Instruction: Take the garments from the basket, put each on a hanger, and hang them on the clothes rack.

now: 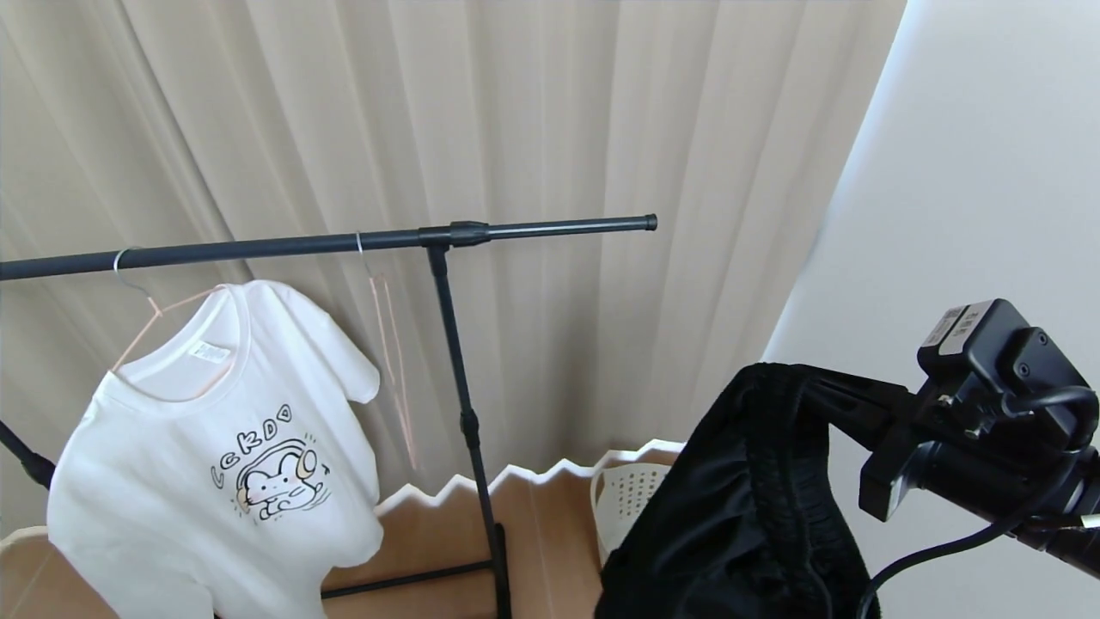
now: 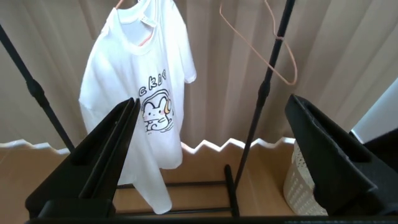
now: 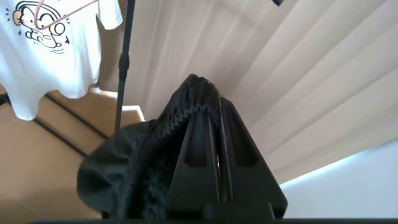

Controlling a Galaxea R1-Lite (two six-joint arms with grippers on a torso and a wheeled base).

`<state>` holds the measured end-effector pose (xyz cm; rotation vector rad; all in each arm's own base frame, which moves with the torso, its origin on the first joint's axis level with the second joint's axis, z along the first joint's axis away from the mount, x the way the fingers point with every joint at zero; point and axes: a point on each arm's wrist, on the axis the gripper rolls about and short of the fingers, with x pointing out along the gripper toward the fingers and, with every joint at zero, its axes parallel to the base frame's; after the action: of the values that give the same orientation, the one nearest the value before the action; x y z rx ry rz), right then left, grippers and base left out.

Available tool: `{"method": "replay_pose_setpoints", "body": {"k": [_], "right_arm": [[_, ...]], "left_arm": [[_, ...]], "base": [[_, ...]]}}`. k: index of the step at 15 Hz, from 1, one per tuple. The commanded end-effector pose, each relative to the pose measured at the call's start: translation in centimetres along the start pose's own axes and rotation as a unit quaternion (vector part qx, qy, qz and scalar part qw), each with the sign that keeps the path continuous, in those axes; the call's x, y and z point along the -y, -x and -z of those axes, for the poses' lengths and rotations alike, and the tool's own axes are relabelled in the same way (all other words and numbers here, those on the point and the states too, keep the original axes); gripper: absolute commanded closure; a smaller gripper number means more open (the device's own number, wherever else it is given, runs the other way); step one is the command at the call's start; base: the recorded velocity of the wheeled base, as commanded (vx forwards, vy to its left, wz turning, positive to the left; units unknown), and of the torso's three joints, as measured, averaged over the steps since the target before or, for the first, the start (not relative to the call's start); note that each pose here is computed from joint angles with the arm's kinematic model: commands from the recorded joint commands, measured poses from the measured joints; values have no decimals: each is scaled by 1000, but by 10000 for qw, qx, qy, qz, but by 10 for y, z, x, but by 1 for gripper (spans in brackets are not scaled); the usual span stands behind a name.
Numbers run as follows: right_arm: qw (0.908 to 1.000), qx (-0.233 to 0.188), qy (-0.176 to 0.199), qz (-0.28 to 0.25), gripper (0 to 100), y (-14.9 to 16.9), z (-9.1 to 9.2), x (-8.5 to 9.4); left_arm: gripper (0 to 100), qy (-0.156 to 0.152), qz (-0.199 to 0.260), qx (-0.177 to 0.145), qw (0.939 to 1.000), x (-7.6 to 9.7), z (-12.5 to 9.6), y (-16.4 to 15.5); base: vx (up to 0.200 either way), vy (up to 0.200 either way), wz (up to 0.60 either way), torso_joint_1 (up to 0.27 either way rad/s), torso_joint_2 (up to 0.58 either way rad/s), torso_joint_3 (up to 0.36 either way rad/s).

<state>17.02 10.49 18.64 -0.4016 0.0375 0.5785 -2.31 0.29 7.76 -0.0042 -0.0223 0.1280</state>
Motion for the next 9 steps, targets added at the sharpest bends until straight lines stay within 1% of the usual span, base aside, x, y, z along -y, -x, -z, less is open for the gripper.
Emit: {"method": "replay_pose_setpoints", "body": {"k": [1,9], "right_arm": [[10000,12,4,-1,100,0,0,0],[10000,5,4,-4,100,0,0,0]], "left_arm": [[0,1,-4,-3,10000,0,0,0],[0,1,-4,-3,10000,0,0,0]], "base": [[0,200,0,12,2,-2],[0,200,0,2,2,1]]}}
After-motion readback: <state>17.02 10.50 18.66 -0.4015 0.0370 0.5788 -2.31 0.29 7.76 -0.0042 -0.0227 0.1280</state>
